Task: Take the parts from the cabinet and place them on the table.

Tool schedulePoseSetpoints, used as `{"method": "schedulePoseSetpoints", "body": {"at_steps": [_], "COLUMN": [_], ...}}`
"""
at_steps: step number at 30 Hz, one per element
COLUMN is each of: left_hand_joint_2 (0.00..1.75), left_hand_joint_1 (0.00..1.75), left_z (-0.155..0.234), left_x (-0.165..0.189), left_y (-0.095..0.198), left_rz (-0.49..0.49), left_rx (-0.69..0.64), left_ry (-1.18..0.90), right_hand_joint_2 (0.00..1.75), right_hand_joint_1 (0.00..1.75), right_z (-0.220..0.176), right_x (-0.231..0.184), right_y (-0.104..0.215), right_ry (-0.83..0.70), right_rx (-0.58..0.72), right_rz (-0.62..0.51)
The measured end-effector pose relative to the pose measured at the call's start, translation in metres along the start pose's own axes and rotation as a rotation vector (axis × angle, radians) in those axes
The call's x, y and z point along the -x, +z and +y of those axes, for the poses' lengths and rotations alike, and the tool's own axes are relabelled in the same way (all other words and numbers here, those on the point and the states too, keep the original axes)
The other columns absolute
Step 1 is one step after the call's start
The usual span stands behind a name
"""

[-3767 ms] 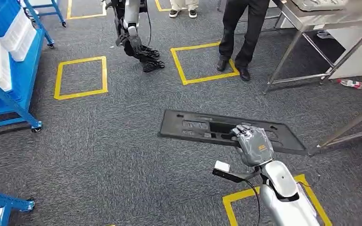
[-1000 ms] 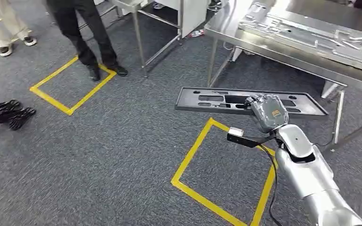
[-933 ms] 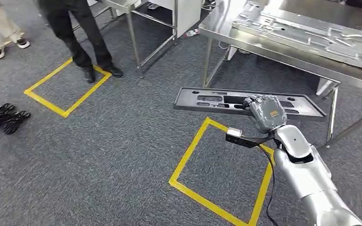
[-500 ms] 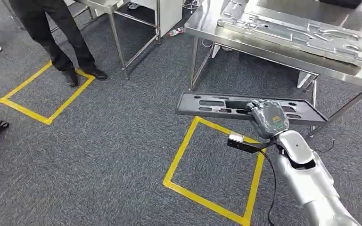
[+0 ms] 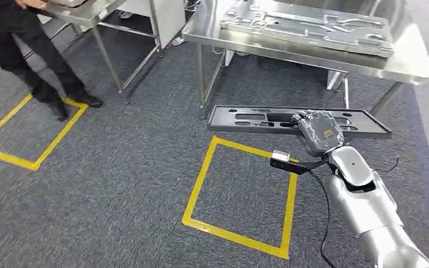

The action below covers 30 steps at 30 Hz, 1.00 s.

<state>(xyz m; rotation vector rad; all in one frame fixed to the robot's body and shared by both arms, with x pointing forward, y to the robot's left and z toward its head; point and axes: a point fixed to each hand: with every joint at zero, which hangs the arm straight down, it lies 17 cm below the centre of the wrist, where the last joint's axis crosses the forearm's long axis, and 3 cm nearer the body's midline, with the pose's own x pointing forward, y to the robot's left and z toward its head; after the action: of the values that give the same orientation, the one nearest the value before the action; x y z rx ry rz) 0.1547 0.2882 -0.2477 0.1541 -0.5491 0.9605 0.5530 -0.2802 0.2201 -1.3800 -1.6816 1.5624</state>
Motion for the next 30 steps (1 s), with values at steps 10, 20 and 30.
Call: {"method": "schedulePoseSetpoints", "body": {"at_steps": [10,20,30], "left_hand_joint_2": [1.75,1.75,1.75], "left_hand_joint_1": [0.00,0.00,0.00], "left_z": [0.000,-0.003,-0.004], "left_x": [-0.001,-0.001,0.000], "left_y": [0.000,0.000,0.001], "left_rz": [0.000,-0.002,0.000], "left_rx": [0.001,0.016,0.017], "left_ry": [-0.002,0.002,-0.002], "right_hand_joint_2": [1.75,1.75,1.75], "right_hand_joint_1": [1.75,1.75,1.75], "right_z": [0.007,0.013,0.014], "right_x": [-0.003,-0.001,0.004], "right_y": [0.004,0.010,0.013], "right_ry": [-0.008,-0.009,0.018], "right_rx": [-0.010,-0.024,-0.031], "right_rz": [0.005,0.015,0.031]}}
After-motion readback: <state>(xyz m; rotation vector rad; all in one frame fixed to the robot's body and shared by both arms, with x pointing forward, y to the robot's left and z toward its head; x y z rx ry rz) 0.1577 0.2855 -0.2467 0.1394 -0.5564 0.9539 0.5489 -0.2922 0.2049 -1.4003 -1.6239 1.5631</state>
